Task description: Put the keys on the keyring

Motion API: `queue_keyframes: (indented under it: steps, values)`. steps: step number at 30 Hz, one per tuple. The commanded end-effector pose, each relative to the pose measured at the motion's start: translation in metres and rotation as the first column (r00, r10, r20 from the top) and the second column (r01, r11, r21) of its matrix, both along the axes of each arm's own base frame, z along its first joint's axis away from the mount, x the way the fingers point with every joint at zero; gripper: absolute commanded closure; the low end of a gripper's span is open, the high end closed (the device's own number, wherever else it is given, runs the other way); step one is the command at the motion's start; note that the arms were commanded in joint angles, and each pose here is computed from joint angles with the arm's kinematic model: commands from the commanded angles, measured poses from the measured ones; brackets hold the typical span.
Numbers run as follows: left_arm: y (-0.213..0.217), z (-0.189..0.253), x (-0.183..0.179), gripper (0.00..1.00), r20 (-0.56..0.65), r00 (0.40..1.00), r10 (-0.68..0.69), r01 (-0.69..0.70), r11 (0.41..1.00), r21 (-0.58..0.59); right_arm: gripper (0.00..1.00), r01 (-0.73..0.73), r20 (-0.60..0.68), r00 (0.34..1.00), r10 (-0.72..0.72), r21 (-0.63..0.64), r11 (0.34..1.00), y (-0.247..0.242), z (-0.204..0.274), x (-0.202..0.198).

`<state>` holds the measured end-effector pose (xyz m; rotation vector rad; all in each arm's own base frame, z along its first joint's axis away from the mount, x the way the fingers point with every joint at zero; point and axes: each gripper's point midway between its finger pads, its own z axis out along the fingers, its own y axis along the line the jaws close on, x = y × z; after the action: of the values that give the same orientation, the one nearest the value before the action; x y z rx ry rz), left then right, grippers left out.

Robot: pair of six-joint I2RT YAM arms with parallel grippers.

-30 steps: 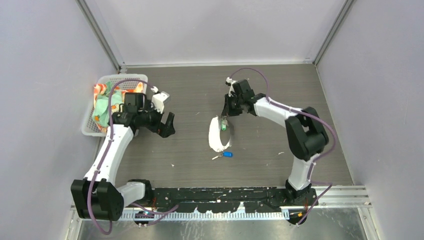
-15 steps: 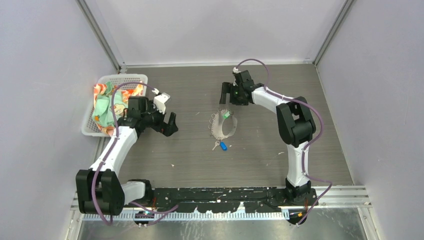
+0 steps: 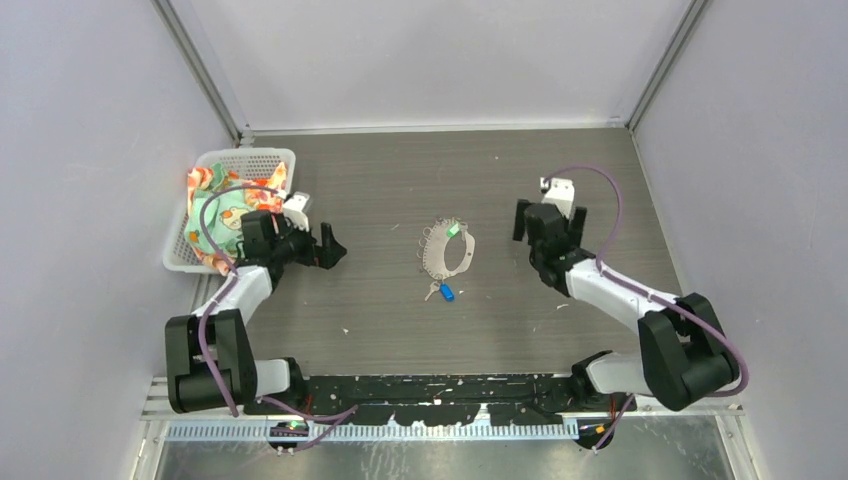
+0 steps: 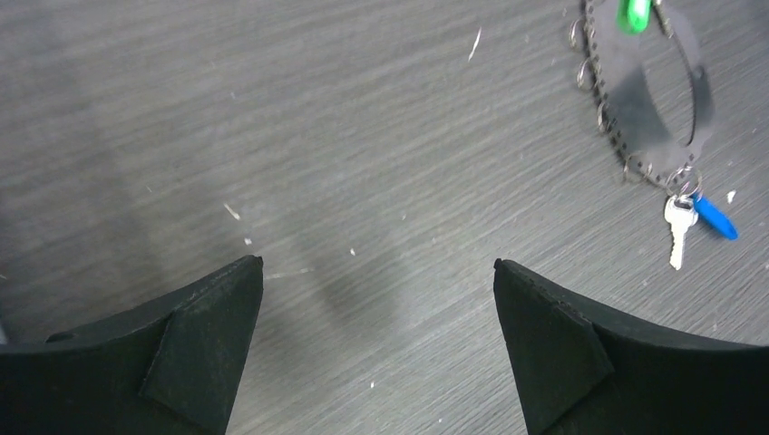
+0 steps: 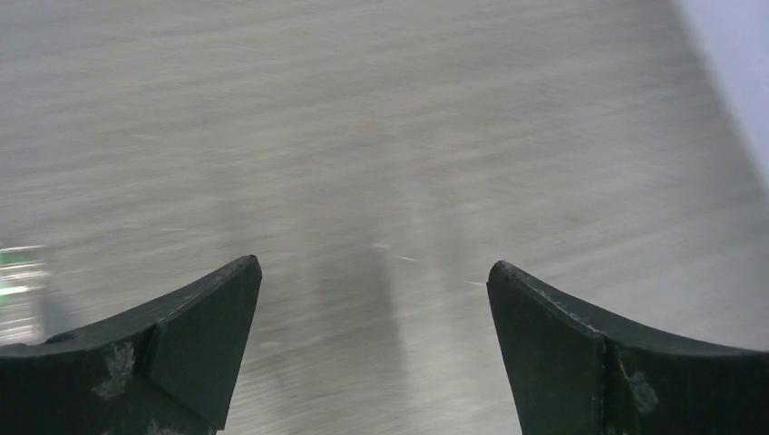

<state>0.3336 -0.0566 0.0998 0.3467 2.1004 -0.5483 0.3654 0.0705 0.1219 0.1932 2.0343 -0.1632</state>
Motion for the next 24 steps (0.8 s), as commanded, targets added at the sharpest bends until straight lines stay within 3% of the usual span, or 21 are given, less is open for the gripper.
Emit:
queue_keyframes:
  steps: [1, 8, 14, 17, 19, 24]
  values:
    - [0.004, 0.005, 0.019, 0.00, 0.157, 0.987, 0.030, -0.030, 1.000, -0.006, 0.00, 0.348, 0.193, 0.931, -0.309, -0.221, 0.911, -0.088, 0.010, -0.018]
    - [0.023, -0.008, 0.029, 0.00, 0.210, 0.964, 0.164, -0.166, 0.986, -0.006, 0.00, 0.414, 0.352, 0.859, -0.372, -0.049, 0.909, -0.119, -0.004, -0.018]
    - [0.033, 0.012, 0.026, 0.00, 0.467, 0.859, 0.208, -0.232, 0.973, -0.006, 0.00, 0.448, 0.350, 0.840, -0.415, -0.013, 0.894, -0.134, -0.021, -0.007]
    - [0.033, 0.006, 0.024, 0.00, 0.523, 0.825, 0.214, -0.235, 0.972, -0.025, 0.00, 0.409, 0.346, 0.859, -0.377, -0.022, 0.912, -0.129, -0.023, -0.005]
    - [0.044, -0.003, 0.029, 0.00, 0.511, 0.808, 0.293, -0.307, 0.950, -0.060, 0.00, 0.371, 0.357, 0.870, -0.340, -0.019, 0.928, -0.125, -0.024, -0.004]
    - [0.050, -0.015, 0.042, 0.00, 0.422, 0.851, 0.312, -0.319, 0.946, -0.056, 0.00, 0.218, 0.349, 0.913, -0.211, 0.019, 0.976, -0.111, -0.037, -0.001]
